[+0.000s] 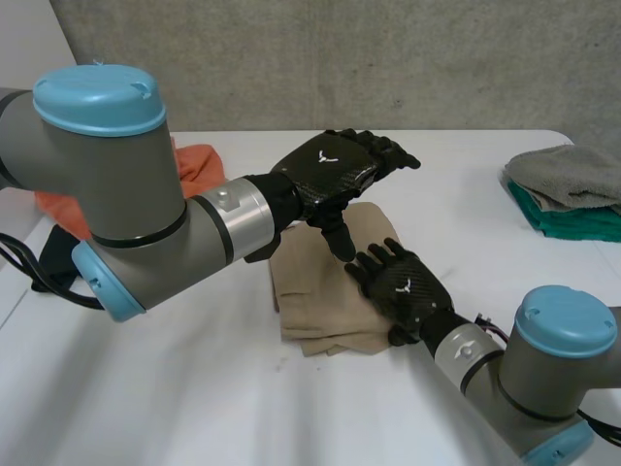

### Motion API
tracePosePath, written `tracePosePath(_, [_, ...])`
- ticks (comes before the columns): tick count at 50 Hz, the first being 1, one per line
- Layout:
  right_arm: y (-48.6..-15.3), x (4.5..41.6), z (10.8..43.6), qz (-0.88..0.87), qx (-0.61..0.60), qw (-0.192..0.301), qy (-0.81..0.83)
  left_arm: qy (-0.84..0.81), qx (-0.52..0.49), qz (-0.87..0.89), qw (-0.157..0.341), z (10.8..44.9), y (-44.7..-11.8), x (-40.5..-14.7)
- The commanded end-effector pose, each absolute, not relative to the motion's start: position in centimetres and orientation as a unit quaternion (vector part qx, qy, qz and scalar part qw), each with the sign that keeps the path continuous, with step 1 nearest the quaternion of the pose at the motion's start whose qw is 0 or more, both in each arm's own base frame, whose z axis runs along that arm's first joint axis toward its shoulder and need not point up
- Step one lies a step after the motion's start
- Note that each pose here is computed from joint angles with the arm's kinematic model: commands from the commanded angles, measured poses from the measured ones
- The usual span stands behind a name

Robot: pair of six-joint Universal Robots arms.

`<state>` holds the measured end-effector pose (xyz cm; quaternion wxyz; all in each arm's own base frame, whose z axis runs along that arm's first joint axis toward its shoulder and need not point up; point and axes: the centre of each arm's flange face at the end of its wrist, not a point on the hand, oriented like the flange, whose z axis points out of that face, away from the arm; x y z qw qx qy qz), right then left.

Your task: Fold the laundry.

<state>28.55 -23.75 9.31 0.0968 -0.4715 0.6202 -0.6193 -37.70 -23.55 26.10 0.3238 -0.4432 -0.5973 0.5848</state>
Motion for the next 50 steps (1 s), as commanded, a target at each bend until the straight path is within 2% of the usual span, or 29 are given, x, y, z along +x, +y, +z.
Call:
tracePosePath(1, [-22.3,27.7,10.2,-0.615,-0.470,0.095,0.626,-0.602,-0.444,0.579,0.324,25.5,-23.5,-37.7])
tracePosePath(13, [-22.7,28.1,10.9,-0.628,-0.471,0.099,0.612,-0.604,-0.444,0.577,0.324,25.3,-23.5,-37.7])
tracePosePath(25, [-24.6,29.3,9.4,-0.629,-0.474,0.098,0.609,-0.607,-0.444,0.574,0.324,25.0,-23.6,-37.7])
tracePosePath(41, [-26.8,30.4,11.2,-0.661,-0.462,0.101,0.582,-0.607,-0.442,0.577,0.321,25.2,-23.7,-37.4])
tracePosePath(50, [-27.0,30.9,11.0,-0.658,-0.460,0.107,0.586,-0.607,-0.441,0.577,0.321,25.2,-23.7,-37.3])
